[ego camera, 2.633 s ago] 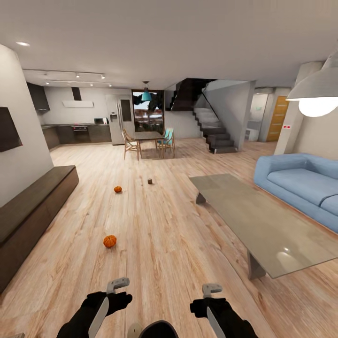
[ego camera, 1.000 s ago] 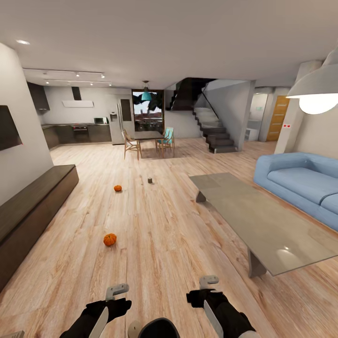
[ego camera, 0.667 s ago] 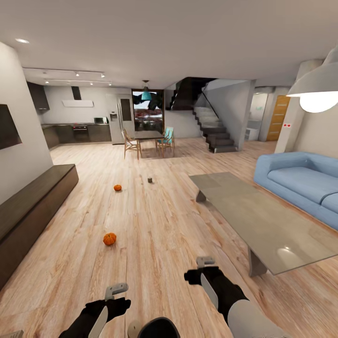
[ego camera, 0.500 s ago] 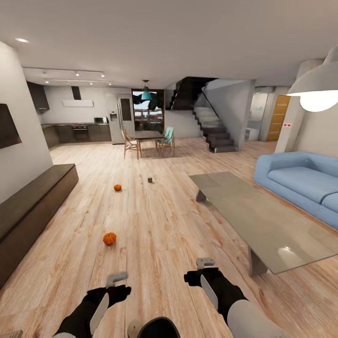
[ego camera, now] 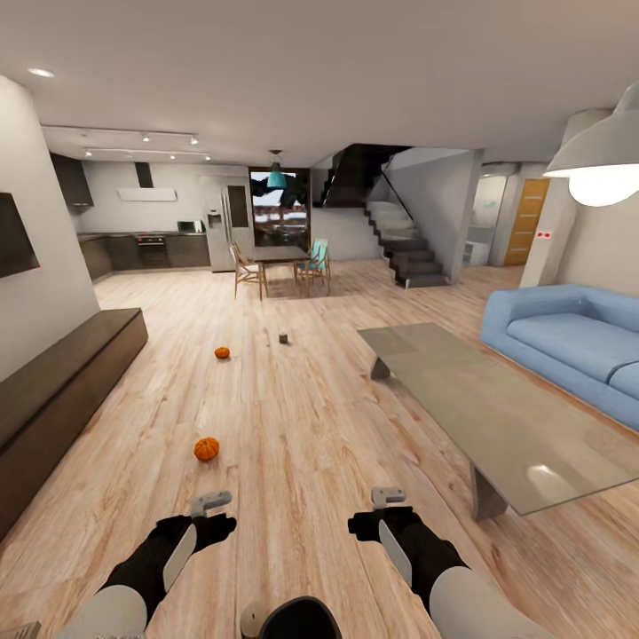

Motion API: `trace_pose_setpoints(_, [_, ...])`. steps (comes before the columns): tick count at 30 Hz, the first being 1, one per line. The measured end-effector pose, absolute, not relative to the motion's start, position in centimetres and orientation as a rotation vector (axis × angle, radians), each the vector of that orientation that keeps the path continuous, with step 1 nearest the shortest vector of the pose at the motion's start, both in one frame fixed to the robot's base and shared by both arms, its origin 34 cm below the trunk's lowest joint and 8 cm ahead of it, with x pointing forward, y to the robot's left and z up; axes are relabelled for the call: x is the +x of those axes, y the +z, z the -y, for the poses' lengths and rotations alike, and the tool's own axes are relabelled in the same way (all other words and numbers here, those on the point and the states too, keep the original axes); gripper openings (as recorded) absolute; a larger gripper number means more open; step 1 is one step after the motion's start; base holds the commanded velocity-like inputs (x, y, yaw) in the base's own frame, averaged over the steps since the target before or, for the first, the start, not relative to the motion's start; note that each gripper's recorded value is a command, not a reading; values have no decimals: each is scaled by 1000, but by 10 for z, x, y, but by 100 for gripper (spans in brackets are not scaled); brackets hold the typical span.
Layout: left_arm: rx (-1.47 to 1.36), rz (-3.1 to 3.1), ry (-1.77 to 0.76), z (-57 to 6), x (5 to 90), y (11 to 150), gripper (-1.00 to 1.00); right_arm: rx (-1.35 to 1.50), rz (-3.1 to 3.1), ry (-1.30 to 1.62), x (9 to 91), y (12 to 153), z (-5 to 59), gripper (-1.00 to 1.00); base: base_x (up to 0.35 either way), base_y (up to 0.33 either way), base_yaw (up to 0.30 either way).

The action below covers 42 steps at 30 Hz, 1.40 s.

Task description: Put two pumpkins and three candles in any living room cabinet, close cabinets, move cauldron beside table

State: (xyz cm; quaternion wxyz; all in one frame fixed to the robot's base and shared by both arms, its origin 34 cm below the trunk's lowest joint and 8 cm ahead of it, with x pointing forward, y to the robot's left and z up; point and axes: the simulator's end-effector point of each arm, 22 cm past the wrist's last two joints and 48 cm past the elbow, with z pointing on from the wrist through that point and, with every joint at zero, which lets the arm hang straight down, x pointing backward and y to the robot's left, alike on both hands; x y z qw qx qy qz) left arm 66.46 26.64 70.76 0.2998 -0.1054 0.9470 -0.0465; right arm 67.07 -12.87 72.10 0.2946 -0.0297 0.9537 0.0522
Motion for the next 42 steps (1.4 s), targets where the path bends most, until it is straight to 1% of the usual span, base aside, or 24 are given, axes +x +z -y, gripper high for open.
trace_pose_setpoints(5, [-250, -2548, -153, -239, 660, 692, 100, -80, -2539, 136, 671, 713, 129, 100, 0, 0, 0])
trace_pose_setpoints(9, [-237, -2555, -159, -230, 660, 686, 100, -83, -2563, 133, 664, 700, 130, 100, 0, 0, 0])
trace_pose_setpoints(16, [-234, -2557, -162, -228, 661, 676, 100, -54, -2630, 68, 645, 669, 144, 100, 0, 0, 0])
trace_pose_setpoints(42, [-237, -2557, -167, -226, 661, 634, 100, -39, -2621, 46, 646, 625, 150, 100, 0, 0, 0])
